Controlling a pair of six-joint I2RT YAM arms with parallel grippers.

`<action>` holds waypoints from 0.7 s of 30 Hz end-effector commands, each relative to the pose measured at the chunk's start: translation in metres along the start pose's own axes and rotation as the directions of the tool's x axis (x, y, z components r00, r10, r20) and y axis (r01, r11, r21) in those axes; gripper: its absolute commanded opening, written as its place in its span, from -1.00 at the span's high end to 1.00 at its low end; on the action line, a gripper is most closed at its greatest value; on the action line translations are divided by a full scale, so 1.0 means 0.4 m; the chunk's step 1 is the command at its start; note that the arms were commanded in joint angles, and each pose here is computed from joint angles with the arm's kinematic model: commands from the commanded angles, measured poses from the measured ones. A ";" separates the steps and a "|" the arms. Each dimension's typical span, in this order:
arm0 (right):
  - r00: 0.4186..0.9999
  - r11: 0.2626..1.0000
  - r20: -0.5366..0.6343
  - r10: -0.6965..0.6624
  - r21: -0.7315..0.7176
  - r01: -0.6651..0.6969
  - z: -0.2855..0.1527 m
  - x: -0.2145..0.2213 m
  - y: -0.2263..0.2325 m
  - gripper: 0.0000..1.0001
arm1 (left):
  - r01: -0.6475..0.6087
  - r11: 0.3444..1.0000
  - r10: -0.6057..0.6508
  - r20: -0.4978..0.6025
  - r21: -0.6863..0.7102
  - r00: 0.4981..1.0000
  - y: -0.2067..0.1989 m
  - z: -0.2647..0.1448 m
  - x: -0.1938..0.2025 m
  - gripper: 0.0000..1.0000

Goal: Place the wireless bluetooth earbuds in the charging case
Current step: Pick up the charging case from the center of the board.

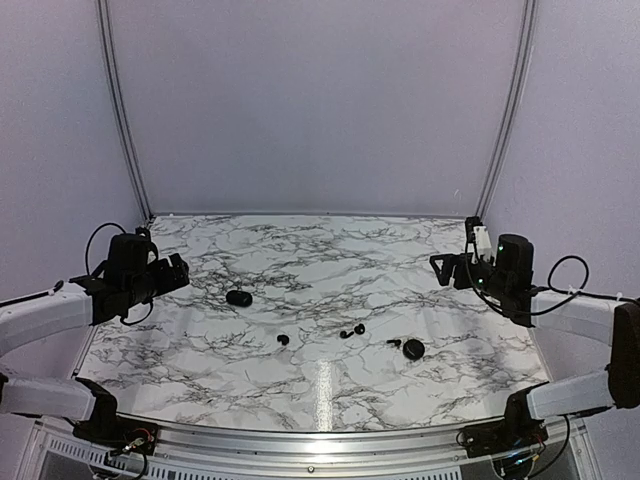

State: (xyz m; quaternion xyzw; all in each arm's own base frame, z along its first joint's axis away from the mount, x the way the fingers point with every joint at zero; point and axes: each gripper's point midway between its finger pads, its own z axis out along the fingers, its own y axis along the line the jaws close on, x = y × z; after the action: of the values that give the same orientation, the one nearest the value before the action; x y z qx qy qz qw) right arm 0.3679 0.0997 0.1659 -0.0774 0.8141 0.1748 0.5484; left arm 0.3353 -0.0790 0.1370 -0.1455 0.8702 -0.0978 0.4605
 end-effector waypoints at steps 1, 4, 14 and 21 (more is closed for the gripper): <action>0.998 0.999 0.052 -0.018 -0.032 0.020 -0.014 -0.046 0.022 -0.97 | -0.015 1.000 0.015 0.021 0.018 1.000 -0.014 -0.014 -0.029 -0.98; 0.997 0.999 0.073 -0.019 -0.045 0.023 -0.025 -0.054 0.030 -0.97 | -0.084 0.993 0.084 -0.001 0.077 0.996 -0.043 -0.017 -0.022 -0.98; 0.996 0.989 0.092 -0.003 -0.147 0.017 -0.025 -0.091 0.074 -0.97 | -0.197 0.945 0.225 -0.081 0.262 0.971 -0.147 -0.011 0.020 -0.98; 0.998 0.969 0.057 0.005 -0.246 0.009 -0.018 -0.084 0.114 -0.97 | -0.260 0.931 0.317 -0.219 0.255 0.923 -0.179 0.034 0.094 -0.94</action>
State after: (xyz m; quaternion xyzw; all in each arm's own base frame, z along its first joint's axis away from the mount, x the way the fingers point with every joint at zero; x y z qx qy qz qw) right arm 0.3578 0.1250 0.1891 -0.1230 0.7870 0.2423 0.5540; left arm 0.3419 -0.1480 0.1383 0.0197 0.8999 -0.1533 0.4078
